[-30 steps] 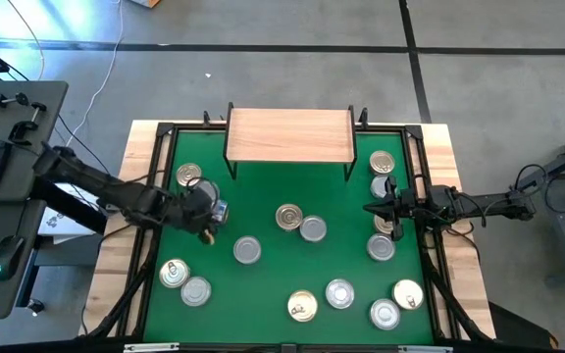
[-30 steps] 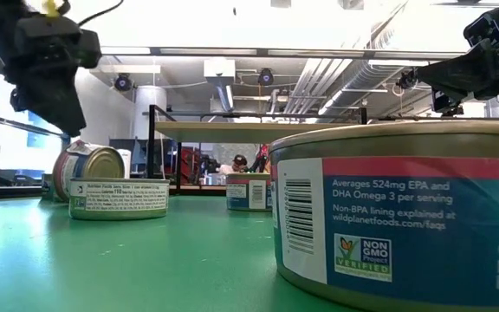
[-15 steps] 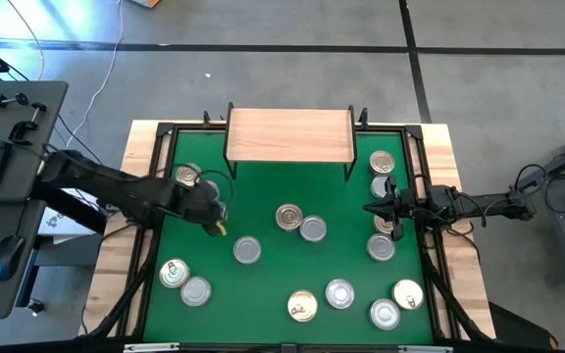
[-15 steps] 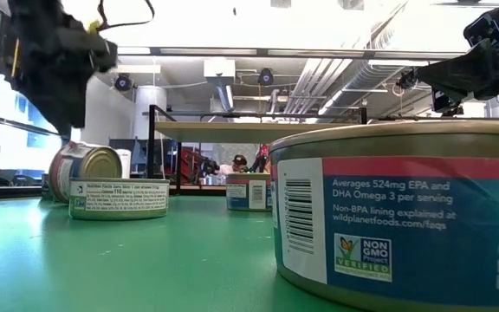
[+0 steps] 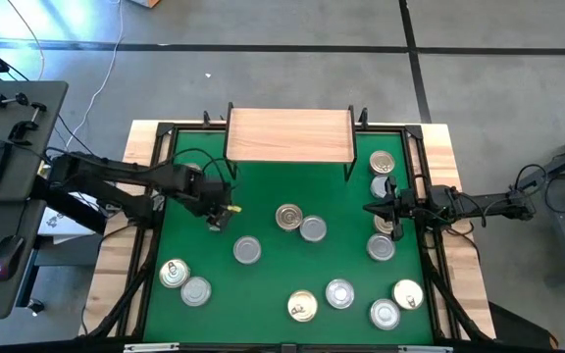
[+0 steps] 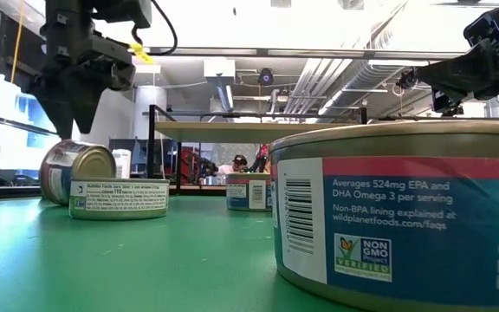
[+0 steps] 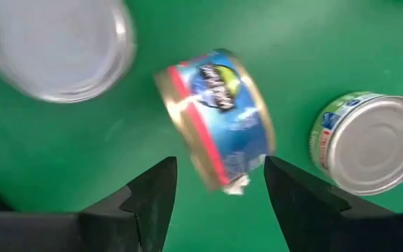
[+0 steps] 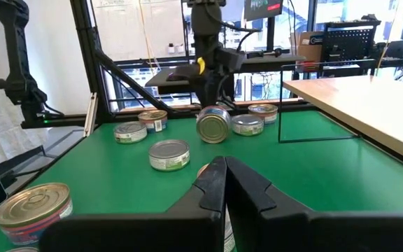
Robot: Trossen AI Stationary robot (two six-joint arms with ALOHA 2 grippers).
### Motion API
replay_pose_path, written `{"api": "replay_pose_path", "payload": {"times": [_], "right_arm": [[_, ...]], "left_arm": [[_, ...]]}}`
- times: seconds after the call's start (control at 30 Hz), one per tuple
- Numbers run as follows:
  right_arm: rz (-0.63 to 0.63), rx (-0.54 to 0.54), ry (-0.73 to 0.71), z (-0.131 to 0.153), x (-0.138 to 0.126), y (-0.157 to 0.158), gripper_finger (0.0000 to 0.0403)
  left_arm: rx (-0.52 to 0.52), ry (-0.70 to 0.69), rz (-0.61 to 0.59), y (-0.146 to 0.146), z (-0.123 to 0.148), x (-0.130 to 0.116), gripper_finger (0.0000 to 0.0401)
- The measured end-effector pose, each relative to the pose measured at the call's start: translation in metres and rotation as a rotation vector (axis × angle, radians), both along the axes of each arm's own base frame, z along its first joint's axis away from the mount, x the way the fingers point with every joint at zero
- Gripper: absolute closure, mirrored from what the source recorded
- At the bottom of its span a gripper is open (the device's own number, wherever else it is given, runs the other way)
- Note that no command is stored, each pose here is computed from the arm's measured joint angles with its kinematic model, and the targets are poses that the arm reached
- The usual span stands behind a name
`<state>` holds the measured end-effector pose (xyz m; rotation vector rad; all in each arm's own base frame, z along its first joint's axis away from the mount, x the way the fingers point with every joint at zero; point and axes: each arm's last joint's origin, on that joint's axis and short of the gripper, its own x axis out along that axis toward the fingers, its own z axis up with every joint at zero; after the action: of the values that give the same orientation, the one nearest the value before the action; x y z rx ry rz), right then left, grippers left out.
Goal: Stack canned seafood by type on shelf
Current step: Put the blue tuna can on the shelf
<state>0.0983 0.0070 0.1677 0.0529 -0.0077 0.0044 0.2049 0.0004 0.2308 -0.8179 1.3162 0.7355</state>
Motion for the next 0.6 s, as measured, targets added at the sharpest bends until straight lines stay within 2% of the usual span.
{"api": "replay_pose_path", "payload": {"times": [0.1,0.23,0.4,0.6], "right_arm": [[0.000,0.000,0.000,0.000,0.000,0.000,0.0403],[0.000,0.000,0.000,0.000,0.000,0.000,0.0403],[0.000,0.004,0.000,0.000,0.000,0.000,0.0403],[0.001,0.106,0.000,0.000,0.000,0.000,0.0403]], "left_arm": [[0.027,0.019,0.023,0.003,0.008,-0.001,0.0190],[0.061,-0.044,0.076,0.002,0.009,0.005,0.0190],[0.010,-0.094,0.116,0.005,0.008,0.009,0.0187],[-0.035,-0.080,0.134,0.010,0.008,0.008,0.0153]]}}
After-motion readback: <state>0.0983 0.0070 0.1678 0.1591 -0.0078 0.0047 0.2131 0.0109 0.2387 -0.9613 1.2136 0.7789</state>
